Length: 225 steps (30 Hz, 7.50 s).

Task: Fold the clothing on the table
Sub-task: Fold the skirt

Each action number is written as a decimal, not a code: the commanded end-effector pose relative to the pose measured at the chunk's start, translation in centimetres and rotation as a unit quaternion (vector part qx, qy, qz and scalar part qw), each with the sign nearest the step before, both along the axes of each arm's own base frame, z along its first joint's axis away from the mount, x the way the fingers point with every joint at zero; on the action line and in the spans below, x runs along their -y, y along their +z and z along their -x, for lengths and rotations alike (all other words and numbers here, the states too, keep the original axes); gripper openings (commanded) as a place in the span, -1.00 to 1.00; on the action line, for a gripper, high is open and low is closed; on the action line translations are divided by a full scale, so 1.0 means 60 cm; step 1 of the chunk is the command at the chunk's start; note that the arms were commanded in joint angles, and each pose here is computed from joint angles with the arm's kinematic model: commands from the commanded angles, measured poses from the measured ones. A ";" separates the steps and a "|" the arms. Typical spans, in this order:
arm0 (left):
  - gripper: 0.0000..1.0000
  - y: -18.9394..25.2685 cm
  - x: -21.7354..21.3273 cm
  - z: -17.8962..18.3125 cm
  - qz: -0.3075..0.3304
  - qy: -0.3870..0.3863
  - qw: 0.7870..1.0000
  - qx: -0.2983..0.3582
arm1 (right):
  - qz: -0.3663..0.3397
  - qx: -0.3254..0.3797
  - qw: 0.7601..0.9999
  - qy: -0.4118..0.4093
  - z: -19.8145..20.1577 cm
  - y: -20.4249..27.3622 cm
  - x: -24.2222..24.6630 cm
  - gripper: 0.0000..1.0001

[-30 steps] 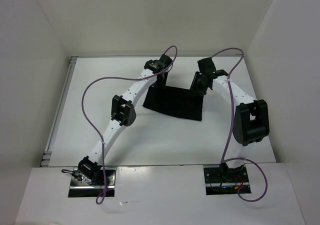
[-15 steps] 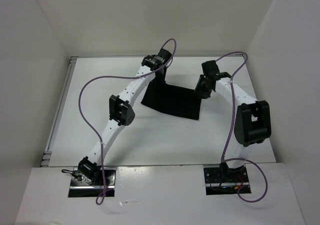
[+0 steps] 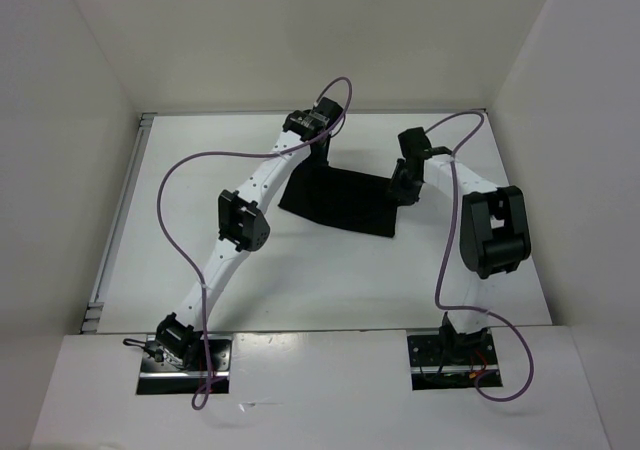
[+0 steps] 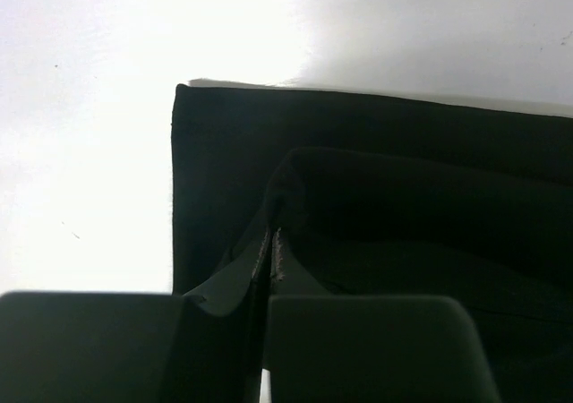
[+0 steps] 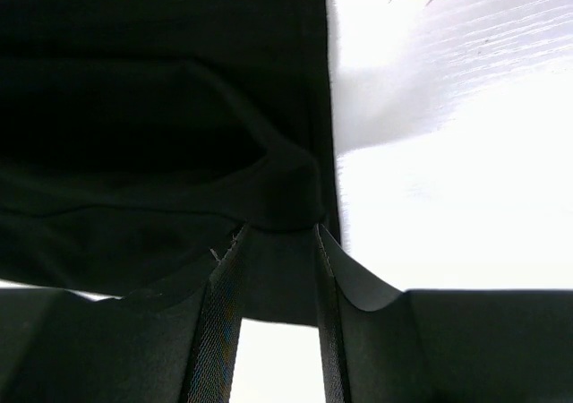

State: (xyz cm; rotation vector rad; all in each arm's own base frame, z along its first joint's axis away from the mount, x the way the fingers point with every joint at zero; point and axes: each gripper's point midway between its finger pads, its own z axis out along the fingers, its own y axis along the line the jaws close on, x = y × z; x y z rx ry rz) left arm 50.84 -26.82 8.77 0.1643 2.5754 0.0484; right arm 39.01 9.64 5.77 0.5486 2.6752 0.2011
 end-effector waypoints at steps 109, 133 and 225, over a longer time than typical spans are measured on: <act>0.58 0.055 0.181 0.140 0.270 -0.090 0.958 -0.034 | -0.055 -0.073 0.993 -0.081 0.113 -0.013 0.114 -1.00; -1.00 -0.030 0.265 0.177 0.437 -0.081 0.887 -0.127 | -0.059 -0.063 0.994 -0.074 0.124 0.001 0.111 -1.00; -0.32 -0.004 0.219 0.213 0.294 -0.035 0.953 -0.065 | -0.275 0.036 0.951 0.134 0.095 0.186 -0.171 -1.00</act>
